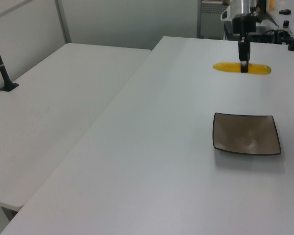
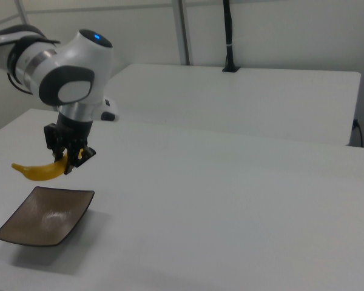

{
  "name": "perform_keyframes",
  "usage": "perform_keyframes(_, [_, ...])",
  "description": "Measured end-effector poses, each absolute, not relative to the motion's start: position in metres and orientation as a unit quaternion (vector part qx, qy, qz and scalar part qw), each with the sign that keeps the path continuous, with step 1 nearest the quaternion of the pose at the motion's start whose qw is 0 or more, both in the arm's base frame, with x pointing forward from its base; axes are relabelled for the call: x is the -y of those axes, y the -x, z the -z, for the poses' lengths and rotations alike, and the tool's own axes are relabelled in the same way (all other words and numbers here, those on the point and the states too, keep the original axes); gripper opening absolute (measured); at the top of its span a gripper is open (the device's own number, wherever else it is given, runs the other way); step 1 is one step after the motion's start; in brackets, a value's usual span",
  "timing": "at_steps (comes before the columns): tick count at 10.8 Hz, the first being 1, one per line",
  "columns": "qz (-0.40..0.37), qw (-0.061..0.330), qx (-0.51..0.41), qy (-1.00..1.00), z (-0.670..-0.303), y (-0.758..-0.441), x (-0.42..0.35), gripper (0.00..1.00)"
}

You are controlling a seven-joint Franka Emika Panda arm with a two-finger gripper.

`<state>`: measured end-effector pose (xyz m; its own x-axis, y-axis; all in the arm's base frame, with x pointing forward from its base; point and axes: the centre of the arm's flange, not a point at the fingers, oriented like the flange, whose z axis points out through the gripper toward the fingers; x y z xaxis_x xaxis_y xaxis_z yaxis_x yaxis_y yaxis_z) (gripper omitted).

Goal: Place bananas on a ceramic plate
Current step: 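Carry the held banana over the brown square plate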

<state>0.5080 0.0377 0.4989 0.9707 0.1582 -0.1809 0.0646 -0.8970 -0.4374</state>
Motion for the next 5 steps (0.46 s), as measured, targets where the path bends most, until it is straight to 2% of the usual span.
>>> perform_keyframes(3, [-0.103,0.233,0.038,0.966,-0.446,-0.504,-0.055,0.31])
perform_keyframes(5, [-0.097,0.227,0.038,0.968,-0.421,-0.498,-0.072,0.31])
